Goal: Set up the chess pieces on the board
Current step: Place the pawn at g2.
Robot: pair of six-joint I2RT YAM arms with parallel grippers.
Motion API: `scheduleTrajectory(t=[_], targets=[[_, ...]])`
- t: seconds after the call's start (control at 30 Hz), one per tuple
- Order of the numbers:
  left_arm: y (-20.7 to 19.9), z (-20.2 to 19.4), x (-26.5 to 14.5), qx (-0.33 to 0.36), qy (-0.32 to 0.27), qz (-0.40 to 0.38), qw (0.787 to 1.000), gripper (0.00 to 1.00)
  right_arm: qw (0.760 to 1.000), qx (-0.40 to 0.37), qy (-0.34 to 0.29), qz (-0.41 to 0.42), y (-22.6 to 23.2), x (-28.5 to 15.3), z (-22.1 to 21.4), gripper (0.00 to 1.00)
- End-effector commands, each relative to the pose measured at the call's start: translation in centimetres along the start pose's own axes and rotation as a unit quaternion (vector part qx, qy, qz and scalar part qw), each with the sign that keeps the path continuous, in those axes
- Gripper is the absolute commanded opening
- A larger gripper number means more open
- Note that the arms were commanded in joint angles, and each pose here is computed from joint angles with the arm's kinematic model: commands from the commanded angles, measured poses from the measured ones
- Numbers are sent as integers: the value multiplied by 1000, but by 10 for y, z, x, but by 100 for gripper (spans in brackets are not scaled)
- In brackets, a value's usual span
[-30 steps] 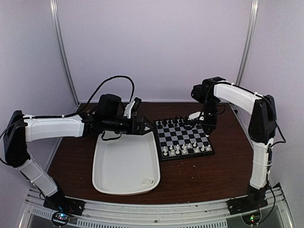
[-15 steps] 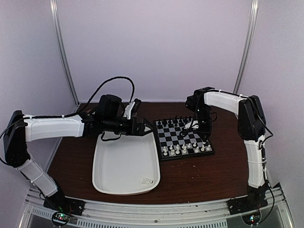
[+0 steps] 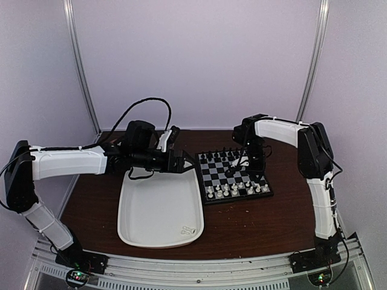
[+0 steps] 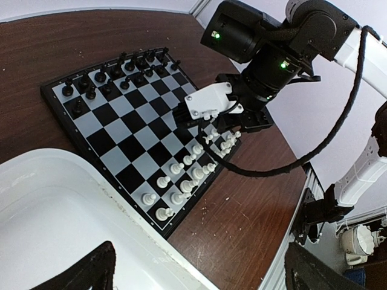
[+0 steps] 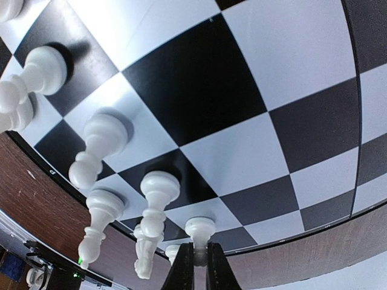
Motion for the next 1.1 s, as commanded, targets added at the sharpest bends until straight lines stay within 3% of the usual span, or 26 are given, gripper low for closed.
scheduleTrajectory(t=[0.0, 0.47, 0.77, 0.9, 1.07], targets=[[-6, 14, -3, 17, -22, -8, 1000, 98, 1000, 4, -12, -2, 0, -5, 6, 4], [-3, 11, 2, 13, -13, -8, 1000, 97, 1000, 6, -16, -5, 1, -7, 7, 16], [1, 5, 4, 7, 3, 1, 1000, 97, 998, 17, -50, -33, 5, -49, -6, 26], [13, -11, -1, 24, 37, 50, 998, 98, 994, 26, -91, -58, 9, -84, -17, 26], [17, -39, -32, 146, 49, 177, 972, 98, 974, 13, -221, -42, 31, -130, -22, 28]])
Point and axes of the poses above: each gripper's point midway between its finger pads, its own x axis out along the fingers, its own y axis along the line the jaws close on, z = x × y, the point moved 8 cm from there along -x, back along the fingers, and after that the axes turned 1 degree about -x, right-handed, at the moved point
